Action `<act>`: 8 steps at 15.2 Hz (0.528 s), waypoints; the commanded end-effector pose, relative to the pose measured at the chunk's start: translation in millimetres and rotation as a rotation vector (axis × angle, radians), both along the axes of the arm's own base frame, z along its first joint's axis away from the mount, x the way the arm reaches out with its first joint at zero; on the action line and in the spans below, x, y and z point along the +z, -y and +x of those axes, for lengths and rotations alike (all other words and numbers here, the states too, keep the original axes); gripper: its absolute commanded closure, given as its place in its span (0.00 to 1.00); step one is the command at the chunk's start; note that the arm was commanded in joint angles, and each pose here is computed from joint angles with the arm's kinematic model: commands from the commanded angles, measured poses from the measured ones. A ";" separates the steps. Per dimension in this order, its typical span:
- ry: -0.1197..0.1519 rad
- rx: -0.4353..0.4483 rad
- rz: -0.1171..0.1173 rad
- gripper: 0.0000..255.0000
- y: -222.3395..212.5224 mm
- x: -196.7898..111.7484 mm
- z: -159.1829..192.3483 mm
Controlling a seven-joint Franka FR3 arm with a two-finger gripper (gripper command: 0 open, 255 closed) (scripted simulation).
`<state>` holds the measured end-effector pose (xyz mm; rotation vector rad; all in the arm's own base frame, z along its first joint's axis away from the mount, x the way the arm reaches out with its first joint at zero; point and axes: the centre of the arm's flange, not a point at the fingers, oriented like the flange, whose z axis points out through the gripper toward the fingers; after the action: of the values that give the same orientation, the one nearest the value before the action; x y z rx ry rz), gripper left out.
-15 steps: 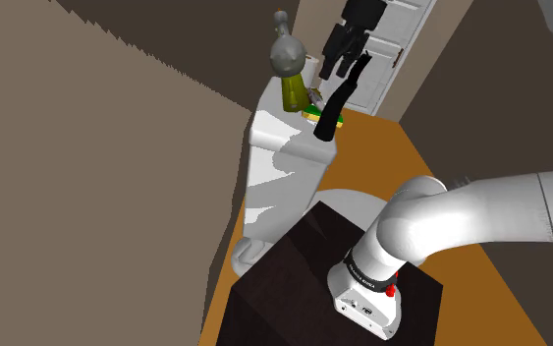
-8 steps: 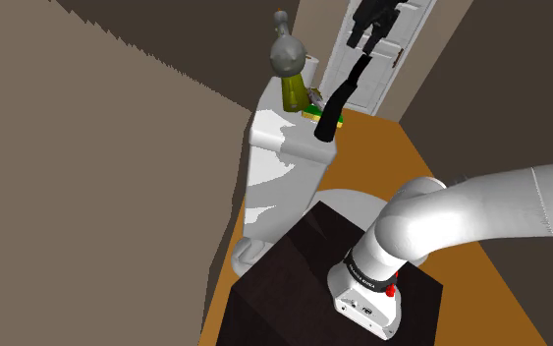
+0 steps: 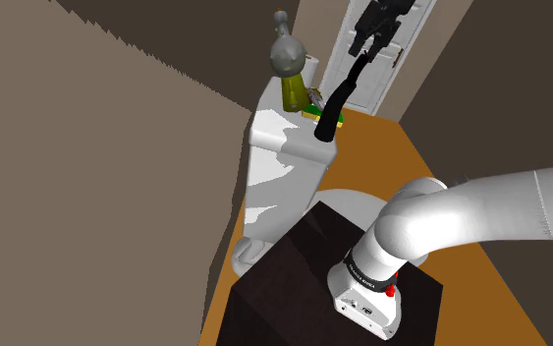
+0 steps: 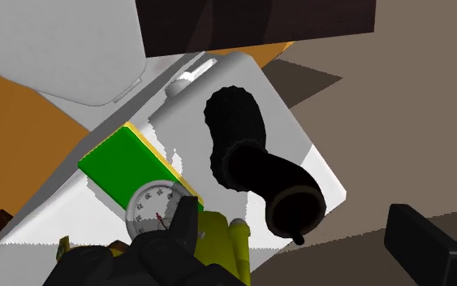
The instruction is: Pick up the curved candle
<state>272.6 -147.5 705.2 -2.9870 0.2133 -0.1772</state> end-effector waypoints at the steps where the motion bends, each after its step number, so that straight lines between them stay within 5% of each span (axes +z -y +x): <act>1: 0.000 0.000 0.000 0.00 -0.1 -8.1 -0.4; 2: 0.000 0.000 0.000 0.00 0.0 -8.1 -0.3; 3: 0.000 0.000 0.000 1.00 0.4 -8.3 -0.9; 8: 0.000 0.000 0.000 1.00 0.5 -8.2 -0.9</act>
<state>271.6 -148.0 697.4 -2.9869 0.2133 -0.1791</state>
